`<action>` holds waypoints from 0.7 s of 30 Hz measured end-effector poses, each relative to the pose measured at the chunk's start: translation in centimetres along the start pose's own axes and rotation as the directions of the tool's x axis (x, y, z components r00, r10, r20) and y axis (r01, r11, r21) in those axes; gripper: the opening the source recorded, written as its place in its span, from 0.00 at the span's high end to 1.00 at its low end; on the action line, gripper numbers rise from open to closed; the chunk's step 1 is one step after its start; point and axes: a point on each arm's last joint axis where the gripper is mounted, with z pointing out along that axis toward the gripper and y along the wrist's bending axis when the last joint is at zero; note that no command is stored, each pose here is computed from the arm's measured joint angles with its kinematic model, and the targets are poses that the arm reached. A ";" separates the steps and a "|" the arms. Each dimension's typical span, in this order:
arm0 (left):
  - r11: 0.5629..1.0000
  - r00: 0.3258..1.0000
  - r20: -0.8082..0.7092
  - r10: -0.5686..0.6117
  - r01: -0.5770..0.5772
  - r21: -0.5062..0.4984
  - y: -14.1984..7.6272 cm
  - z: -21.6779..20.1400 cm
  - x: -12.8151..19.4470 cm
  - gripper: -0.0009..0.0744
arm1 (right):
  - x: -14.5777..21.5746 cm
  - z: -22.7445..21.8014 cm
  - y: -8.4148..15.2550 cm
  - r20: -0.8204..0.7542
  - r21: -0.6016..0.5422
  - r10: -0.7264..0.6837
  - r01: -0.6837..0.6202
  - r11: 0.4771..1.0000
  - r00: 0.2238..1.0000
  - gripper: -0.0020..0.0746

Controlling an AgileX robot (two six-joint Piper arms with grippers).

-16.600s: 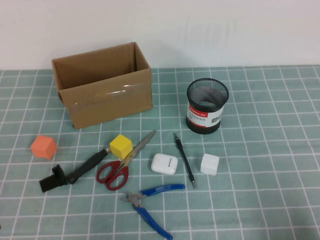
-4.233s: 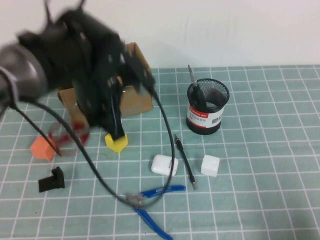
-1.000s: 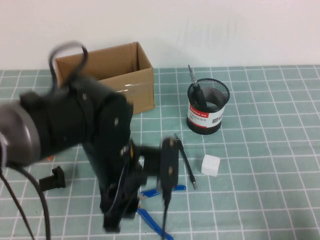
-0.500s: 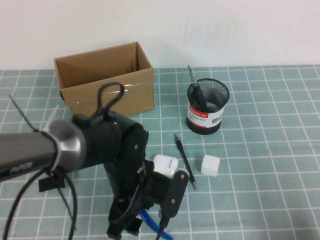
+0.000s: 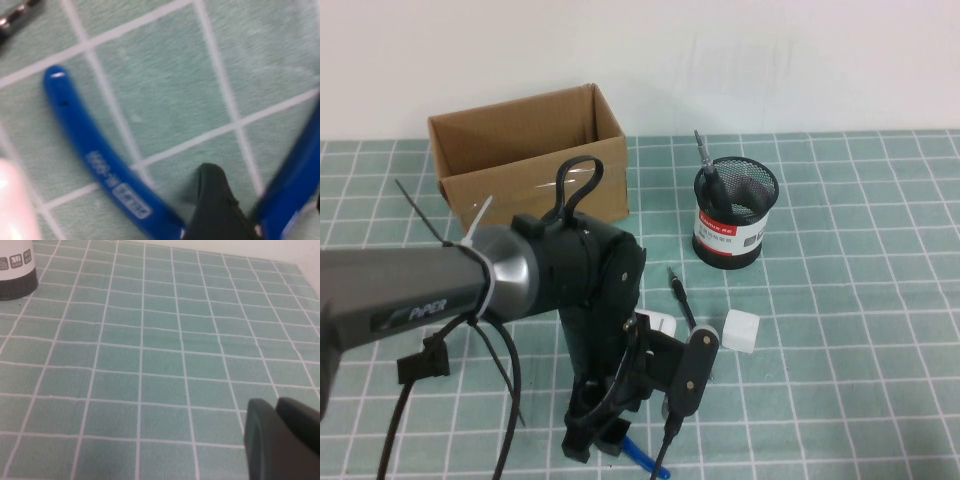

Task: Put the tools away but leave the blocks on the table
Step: Pick up the pliers from the table

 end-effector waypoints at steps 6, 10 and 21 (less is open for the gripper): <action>0.999 1.000 0.006 -0.009 0.009 0.047 -0.3 0.1 -0.1 0.51 | 0.0 0.0 0.0 0.000 0.000 0.000 0.000 1.000 1.000 0.98; 0.999 1.000 0.007 -0.008 0.007 0.046 -0.4 0.0 -0.1 0.53 | 0.0 0.0 0.0 0.000 0.000 0.000 0.000 1.000 1.000 0.98; 0.997 0.999 0.004 0.036 -0.037 0.061 -0.6 0.2 -0.8 0.74 | 0.0 0.0 0.0 0.000 0.000 0.000 0.000 1.000 1.000 0.98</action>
